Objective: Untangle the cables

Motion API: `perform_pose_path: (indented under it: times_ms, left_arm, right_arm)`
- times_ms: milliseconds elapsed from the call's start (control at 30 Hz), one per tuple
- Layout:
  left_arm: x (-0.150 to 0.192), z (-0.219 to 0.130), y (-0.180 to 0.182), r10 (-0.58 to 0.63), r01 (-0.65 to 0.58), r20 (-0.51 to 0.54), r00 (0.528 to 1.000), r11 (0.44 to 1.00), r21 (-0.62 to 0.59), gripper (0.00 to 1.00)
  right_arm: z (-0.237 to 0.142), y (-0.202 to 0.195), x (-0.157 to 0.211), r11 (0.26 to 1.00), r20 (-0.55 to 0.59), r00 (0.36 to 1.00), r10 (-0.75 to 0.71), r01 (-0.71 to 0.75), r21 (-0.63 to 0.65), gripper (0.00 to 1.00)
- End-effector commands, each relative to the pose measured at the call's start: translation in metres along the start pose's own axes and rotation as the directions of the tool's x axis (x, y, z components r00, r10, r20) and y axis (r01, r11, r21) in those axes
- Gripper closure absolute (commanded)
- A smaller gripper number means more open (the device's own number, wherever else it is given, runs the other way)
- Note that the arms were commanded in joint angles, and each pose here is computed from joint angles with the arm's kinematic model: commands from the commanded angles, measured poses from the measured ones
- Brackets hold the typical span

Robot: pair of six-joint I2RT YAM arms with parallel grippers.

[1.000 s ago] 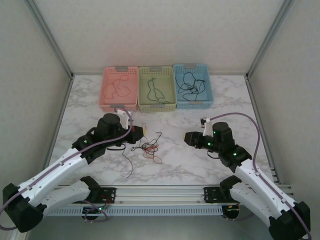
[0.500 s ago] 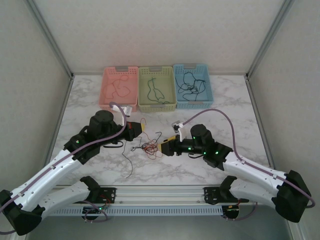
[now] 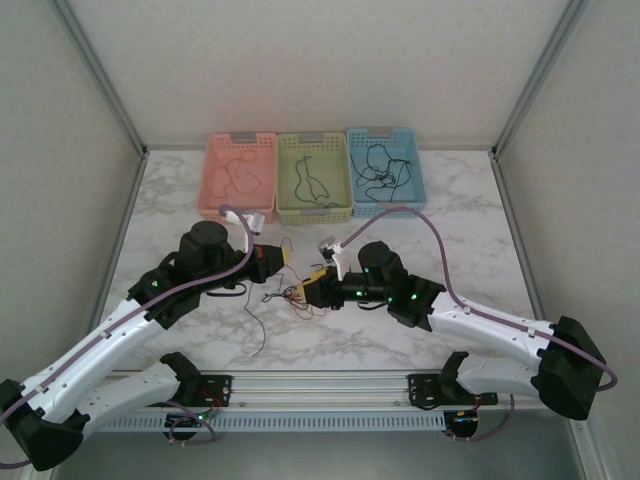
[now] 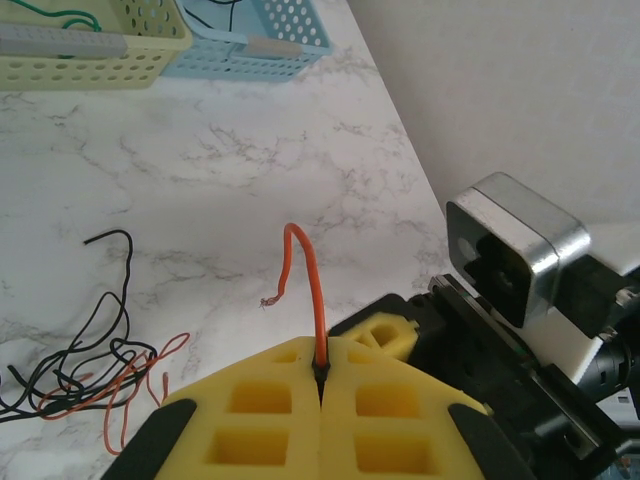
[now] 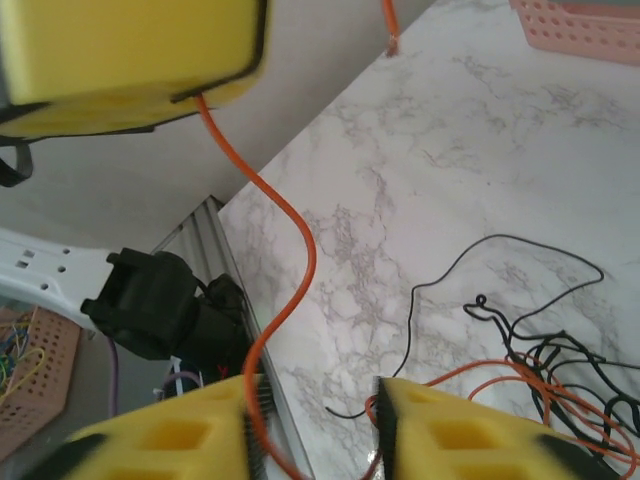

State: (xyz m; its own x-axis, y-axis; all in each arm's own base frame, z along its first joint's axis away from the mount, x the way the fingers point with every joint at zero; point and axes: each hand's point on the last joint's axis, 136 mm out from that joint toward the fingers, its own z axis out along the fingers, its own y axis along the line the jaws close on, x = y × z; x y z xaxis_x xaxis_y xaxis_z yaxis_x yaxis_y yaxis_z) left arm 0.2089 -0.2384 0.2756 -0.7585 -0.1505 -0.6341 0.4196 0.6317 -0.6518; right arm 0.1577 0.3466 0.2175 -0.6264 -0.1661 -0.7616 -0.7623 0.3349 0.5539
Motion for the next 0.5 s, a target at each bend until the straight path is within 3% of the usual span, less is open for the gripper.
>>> perform_pose_path:
  times_ms: [0,100,167,333,467]
  left_arm:
    - [0.001,-0.008,-0.004,-0.005,0.005,0.004,1.000,1.000,0.009,0.99]
    - [0.000,-0.013,0.003,-0.008,0.009,0.025,1.000,1.000,-0.030,0.54]
    - [-0.002,-0.020,0.013,0.001,0.003,0.051,0.999,0.996,-0.085,0.34]
    - [-0.006,-0.040,0.054,0.023,0.015,0.123,0.992,0.954,-0.299,0.16]
    - [0.017,-0.024,0.083,-0.004,0.025,0.055,0.998,0.925,-0.379,0.15]
  right_arm:
    - [-0.008,0.003,-0.022,0.998,0.065,0.997,-0.032,0.029,0.052,0.98]
    - [-0.024,-0.004,-0.032,0.990,0.111,0.993,-0.052,0.037,0.134,1.00]
    - [-0.041,-0.006,-0.041,0.981,0.151,0.986,-0.072,0.043,0.189,1.00]
    - [-0.094,0.001,-0.072,0.961,0.266,0.956,-0.123,0.047,0.274,1.00]
    - [-0.137,0.011,-0.098,0.944,0.352,0.922,-0.161,0.039,0.328,1.00]
